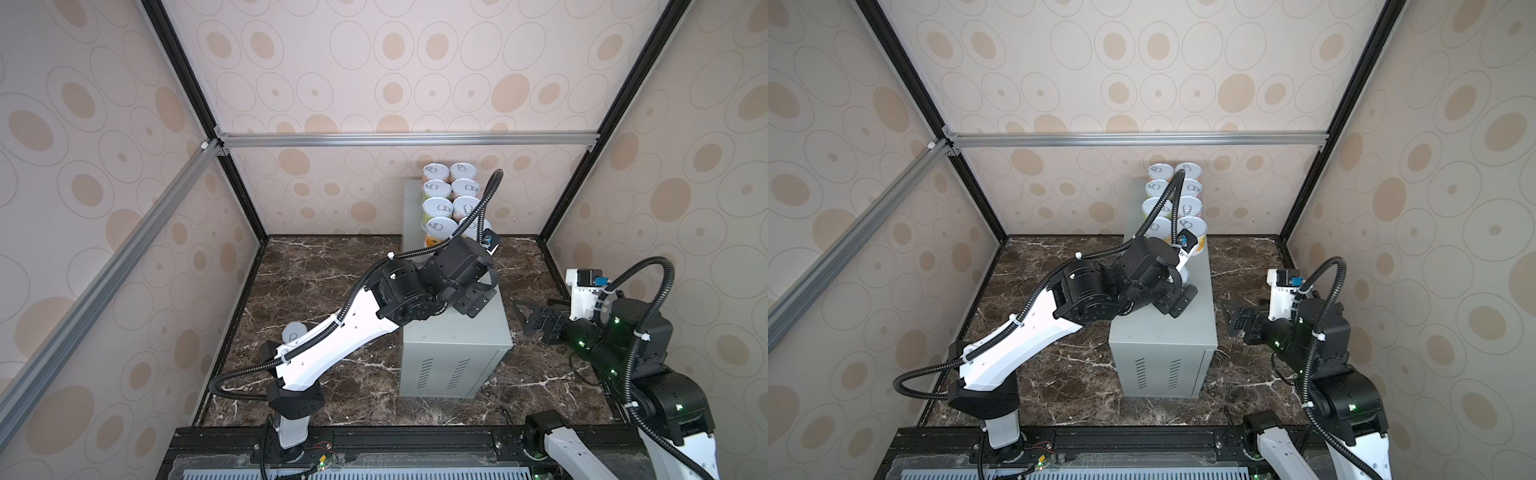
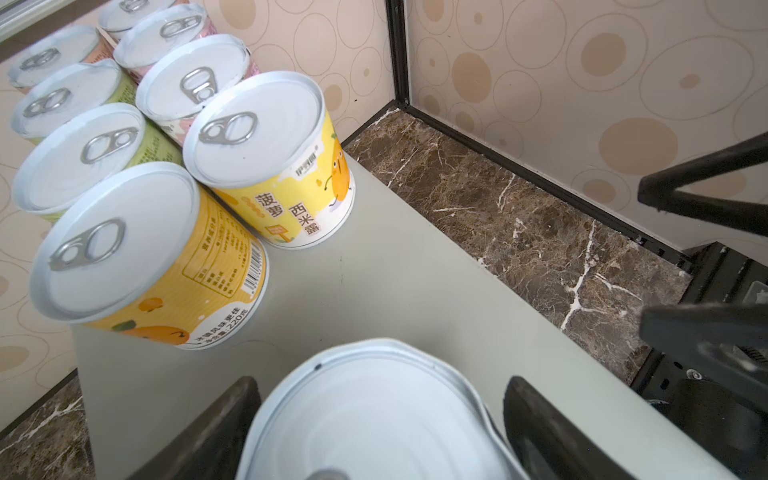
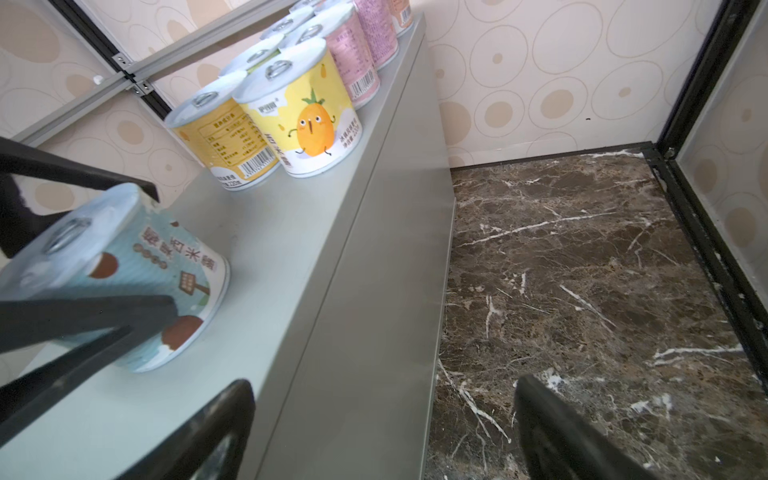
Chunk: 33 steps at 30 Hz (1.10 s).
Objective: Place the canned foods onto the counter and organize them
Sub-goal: 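Carry the pale blue can over the cabinet top and lower it near the orange can, then open the left gripper and withdraw while the right gripper reaches to the blue can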
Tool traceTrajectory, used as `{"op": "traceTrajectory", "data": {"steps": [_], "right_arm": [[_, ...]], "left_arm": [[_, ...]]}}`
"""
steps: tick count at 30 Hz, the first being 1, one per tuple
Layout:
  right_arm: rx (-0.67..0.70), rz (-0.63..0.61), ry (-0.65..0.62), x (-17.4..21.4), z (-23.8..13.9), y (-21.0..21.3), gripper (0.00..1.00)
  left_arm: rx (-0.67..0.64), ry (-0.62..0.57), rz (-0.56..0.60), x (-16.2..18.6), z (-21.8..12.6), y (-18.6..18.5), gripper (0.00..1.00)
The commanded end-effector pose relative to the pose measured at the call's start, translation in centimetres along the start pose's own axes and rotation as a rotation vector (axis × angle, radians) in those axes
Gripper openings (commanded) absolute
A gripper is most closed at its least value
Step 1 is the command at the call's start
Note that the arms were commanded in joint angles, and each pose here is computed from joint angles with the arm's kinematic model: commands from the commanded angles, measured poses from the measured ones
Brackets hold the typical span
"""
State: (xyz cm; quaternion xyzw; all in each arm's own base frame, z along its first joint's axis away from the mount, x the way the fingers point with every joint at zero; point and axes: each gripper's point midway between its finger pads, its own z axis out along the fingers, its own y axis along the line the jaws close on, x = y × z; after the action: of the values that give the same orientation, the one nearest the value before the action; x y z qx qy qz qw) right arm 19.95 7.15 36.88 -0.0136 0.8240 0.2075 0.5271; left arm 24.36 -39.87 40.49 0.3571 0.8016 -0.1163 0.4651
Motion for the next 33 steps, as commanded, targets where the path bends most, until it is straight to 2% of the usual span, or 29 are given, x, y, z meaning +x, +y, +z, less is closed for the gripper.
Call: {"op": "traceTrajectory", "data": {"steps": [1,5,12,19,22,26,29,33], "right_arm": [[-0.094,-0.052,0.029,0.1,-0.3,1.8,0.99],[-0.230,-0.090,0.056,0.4,-0.2,4.3,0.99],[-0.340,-0.128,0.066,0.1,-0.5,6.3,0.99],[-0.421,-0.166,0.063,-0.6,-0.9,8.0,0.99],[-0.468,-0.178,0.064,-1.0,-1.1,9.1,1.00],[-0.466,-0.172,0.059,-1.7,-0.5,9.5,0.99],[-0.470,-0.176,0.052,-2.0,0.0,9.9,1.00],[-0.463,-0.220,0.067,-2.0,1.0,11.0,1.00]], "left_arm": [[-0.013,-0.097,-0.026,-2.4,-3.3,1.4,0.99],[-0.056,-0.139,-0.047,-3.0,-5.0,2.9,0.99],[-0.114,-0.225,-0.120,-3.1,-8.3,5.6,0.99],[-0.170,-0.313,-0.225,-0.8,-11.5,8.6,0.99],[-0.191,-0.324,-0.259,0.8,-12.4,9.7,0.99],[-0.196,-0.315,-0.285,3.1,-12.6,10.5,0.99],[-0.193,-0.299,-0.295,4.7,-12.3,10.7,0.94],[-0.170,-0.274,-0.305,6.2,-11.1,10.6,0.79]]}}
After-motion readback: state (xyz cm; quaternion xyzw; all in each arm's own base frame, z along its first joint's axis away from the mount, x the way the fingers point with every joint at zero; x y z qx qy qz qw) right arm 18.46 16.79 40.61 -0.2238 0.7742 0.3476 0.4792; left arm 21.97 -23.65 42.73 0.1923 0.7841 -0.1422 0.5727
